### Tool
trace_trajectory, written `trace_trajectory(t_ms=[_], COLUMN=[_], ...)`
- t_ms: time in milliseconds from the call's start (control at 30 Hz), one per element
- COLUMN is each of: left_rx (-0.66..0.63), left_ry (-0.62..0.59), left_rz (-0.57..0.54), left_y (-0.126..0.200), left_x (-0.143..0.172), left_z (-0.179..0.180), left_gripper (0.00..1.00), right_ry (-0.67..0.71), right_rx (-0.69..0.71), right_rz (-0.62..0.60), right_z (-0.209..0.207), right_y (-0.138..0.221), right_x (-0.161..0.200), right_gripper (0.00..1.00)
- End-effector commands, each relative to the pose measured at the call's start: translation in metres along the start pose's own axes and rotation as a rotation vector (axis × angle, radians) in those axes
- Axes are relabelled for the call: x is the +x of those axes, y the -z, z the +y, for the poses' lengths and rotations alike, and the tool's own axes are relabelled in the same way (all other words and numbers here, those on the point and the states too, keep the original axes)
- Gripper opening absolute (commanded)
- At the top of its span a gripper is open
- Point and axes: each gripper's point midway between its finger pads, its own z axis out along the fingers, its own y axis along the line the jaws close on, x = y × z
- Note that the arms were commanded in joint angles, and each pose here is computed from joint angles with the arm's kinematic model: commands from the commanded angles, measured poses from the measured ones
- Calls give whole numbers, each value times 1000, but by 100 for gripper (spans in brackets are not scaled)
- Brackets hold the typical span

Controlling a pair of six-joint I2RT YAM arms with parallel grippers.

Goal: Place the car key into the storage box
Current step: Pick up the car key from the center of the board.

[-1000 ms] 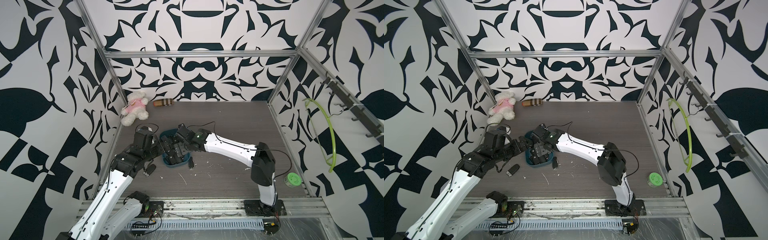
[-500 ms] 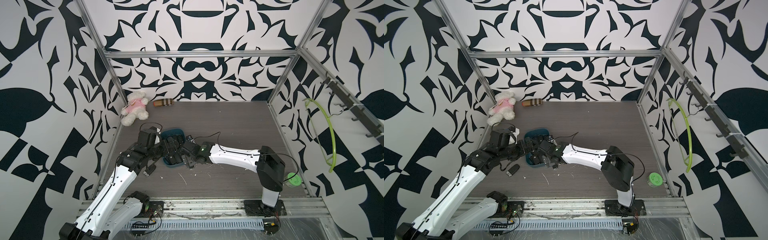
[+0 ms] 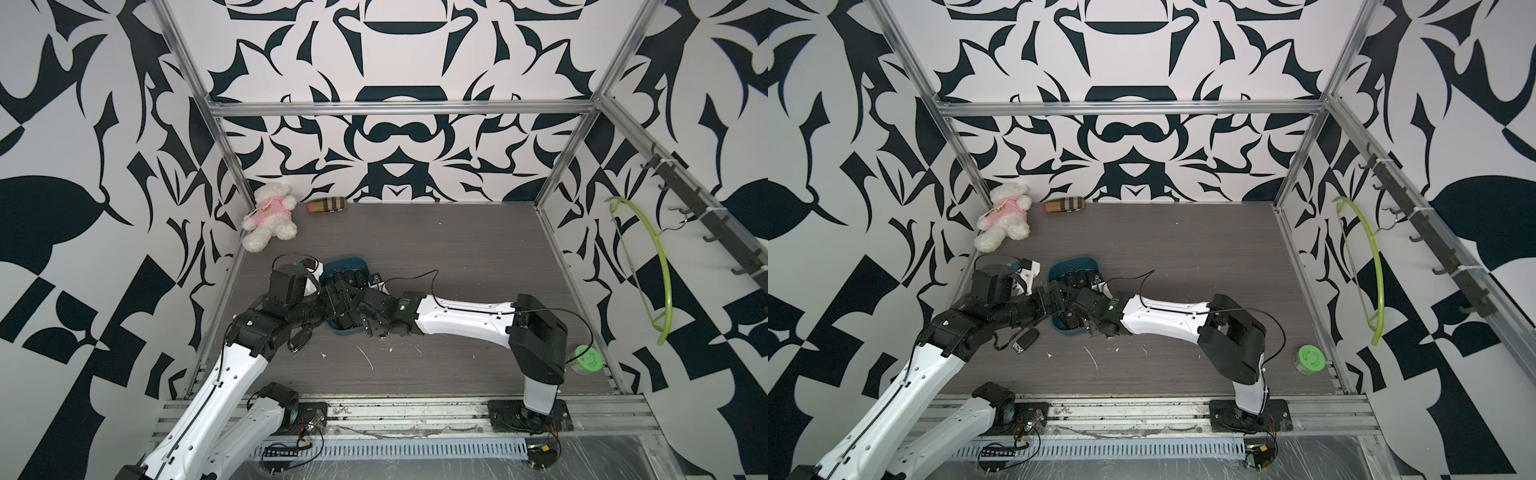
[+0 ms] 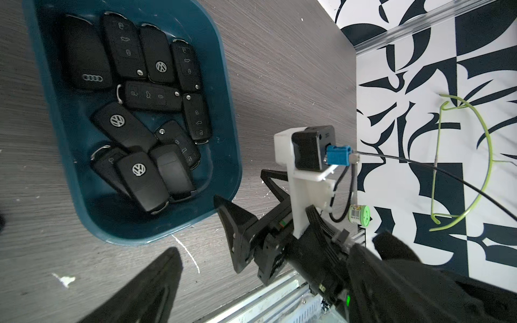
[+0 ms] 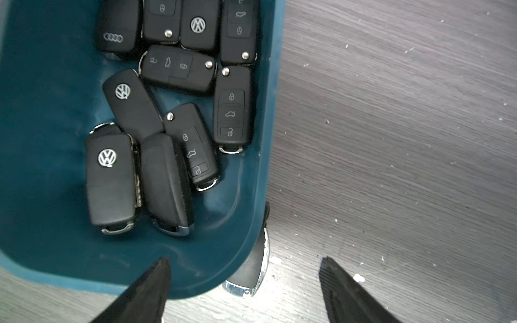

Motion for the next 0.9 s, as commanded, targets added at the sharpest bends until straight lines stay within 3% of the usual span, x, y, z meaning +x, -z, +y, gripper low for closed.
trace_trajectory(t_ms=[0,333,867], left_rx=[5,-32,-92], left_ry=[-2,-12,-2], left_rz=[34,25,45], left_y=[0,16,28], left_x=[8,18,33], left_z=[2,11,26], left_gripper=[99,99,99], right_ry=[17,-1,27], right_rx=[7,-7,34], right_rz=[-17,20,79], right_z=[-6,-20,-2], right_y=[27,33,-26], right_x=[-5,17,33], right_gripper=[88,87,85])
